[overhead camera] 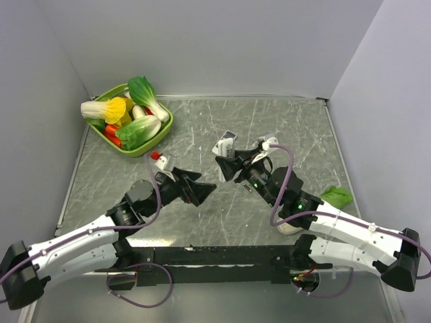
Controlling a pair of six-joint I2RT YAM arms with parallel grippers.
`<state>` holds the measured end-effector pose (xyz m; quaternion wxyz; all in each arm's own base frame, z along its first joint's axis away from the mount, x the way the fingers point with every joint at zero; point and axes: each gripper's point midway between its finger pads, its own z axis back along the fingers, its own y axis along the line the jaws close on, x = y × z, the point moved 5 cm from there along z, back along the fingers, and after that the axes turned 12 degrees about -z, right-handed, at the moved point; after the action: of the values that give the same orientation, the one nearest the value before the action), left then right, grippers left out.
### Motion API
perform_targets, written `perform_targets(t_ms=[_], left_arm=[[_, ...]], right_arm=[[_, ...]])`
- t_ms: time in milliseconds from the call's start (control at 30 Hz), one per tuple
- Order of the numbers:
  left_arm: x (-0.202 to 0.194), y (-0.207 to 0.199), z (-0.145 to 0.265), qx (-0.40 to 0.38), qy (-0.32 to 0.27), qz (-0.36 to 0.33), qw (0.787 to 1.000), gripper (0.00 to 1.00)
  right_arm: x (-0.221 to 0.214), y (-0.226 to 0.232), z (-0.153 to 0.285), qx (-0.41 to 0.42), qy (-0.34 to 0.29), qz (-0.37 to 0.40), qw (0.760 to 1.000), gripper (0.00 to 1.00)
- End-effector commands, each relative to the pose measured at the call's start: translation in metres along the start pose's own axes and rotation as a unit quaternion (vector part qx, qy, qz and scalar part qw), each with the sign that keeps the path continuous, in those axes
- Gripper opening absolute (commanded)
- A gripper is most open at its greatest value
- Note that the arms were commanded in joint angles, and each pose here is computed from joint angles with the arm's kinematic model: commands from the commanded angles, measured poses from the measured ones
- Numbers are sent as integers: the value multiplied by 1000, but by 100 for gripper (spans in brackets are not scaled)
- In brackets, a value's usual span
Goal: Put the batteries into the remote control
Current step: Adjust the remote control.
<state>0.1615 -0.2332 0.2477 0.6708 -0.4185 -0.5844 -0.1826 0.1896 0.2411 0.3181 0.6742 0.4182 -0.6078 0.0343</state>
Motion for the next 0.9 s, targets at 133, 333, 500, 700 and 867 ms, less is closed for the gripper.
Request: perform_targets(t_ms=[133,333,500,700,867], left_arm=[[28,-43,-28,-63,-73,52,994,99],[25,-28,-37,-5,-85,81,993,93],[23,-27,-44,-5,-95,73,993,86],[18,-33,-57,-21,-71,64,995,75],[10,-32,-61,-20,-63,67,996,68]], right_arm=[[1,2,-2,7,-22,-31,999,0],[-7,2,-2,17,-13,-37,999,0],[-15,3,-3,25,-6,-41,999,0],[-18,4,-4,27,-3,-39,999,0],[-18,5,-4,33,-3,-36,999,0]])
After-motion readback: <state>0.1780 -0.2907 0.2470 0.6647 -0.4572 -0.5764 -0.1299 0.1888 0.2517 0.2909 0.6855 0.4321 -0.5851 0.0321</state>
